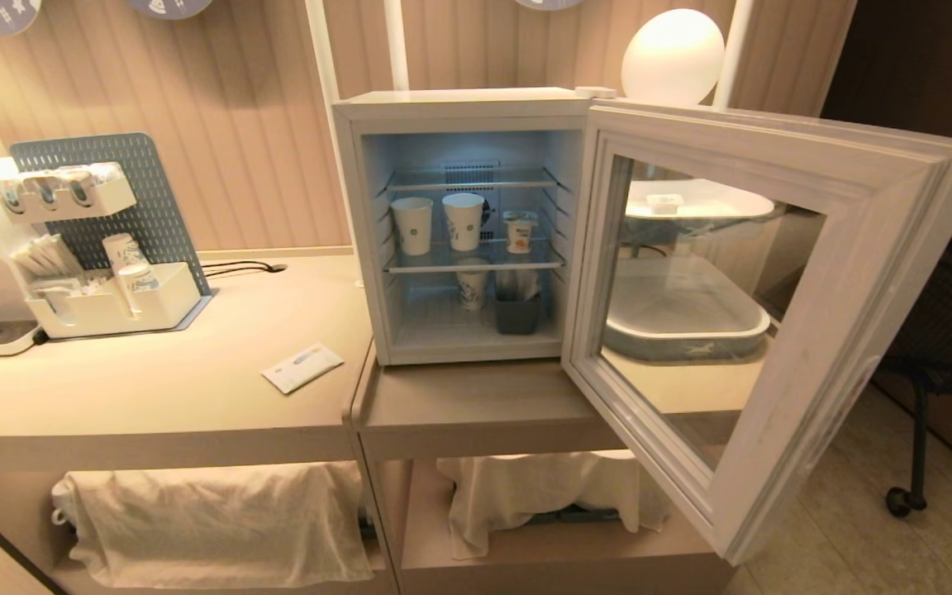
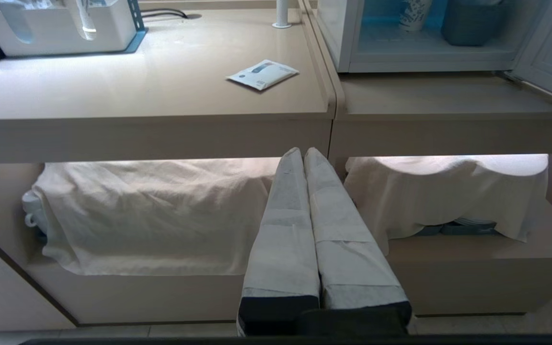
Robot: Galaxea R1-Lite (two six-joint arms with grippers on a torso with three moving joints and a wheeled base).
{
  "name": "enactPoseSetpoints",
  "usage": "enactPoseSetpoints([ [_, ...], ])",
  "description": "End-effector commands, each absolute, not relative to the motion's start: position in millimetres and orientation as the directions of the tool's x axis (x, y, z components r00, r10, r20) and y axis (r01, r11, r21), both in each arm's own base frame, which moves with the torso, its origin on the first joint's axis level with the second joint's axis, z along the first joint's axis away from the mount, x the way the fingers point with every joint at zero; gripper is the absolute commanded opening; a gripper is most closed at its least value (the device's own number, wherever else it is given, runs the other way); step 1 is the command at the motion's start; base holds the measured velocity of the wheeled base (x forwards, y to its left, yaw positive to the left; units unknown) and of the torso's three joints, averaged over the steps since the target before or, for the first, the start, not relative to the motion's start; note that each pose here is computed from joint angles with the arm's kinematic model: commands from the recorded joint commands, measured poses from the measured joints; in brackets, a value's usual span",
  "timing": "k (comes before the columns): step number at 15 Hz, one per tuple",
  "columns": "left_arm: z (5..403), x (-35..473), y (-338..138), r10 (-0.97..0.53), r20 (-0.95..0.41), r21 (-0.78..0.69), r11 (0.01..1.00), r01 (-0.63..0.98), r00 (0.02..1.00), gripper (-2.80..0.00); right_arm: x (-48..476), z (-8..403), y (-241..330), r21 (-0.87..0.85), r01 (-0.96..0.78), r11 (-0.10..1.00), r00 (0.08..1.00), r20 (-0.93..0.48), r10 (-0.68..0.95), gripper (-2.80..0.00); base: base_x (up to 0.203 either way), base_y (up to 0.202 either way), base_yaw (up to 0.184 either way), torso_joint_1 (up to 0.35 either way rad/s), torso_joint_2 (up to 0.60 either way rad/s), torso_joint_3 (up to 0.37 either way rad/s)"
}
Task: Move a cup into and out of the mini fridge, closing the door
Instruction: Take the yoghurt out of the freezer
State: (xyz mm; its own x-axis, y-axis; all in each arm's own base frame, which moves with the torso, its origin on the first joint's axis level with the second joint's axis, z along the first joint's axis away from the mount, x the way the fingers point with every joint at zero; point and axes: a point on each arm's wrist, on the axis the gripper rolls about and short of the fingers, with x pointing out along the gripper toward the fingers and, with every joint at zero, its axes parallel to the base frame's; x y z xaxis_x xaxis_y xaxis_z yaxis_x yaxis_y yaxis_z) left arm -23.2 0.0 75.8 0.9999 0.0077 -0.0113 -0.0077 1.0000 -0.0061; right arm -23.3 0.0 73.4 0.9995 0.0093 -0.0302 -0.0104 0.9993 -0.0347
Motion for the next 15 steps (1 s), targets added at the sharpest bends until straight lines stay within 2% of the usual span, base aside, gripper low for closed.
enactPoseSetpoints([
  [1, 76.1, -23.3, 0.0, 0.009, -0.009, -0.006, 1.0, -0.009, 1.0, -2.8, -23.1, 73.5, 0.0, -0.035, -0.012, 0.999, 0.999, -0.033, 0.011, -2.8, 0.0, 0.0, 0.0, 0.0, 0.0, 0.0],
  [5, 75.6, -23.2, 0.0, 0.008, -0.011, -0.006, 1.0, -0.008, 1.0, -2.8, -23.2, 73.4, 0.0, -0.035, -0.012, 0.999, 0.999, -0.032, 0.011, -2.8, 0.002, 0.052, -0.002, 0.002, 0.0, 0.002],
  [15, 75.9, -23.2, 0.0, 0.008, -0.01, -0.009, 1.0, -0.008, 1.0, -2.8, -23.0, 73.3, 0.0, -0.034, -0.012, 0.999, 0.999, -0.033, 0.011, -2.8, 0.0, 0.19, 0.0, 0.002, 0.0, 0.003],
])
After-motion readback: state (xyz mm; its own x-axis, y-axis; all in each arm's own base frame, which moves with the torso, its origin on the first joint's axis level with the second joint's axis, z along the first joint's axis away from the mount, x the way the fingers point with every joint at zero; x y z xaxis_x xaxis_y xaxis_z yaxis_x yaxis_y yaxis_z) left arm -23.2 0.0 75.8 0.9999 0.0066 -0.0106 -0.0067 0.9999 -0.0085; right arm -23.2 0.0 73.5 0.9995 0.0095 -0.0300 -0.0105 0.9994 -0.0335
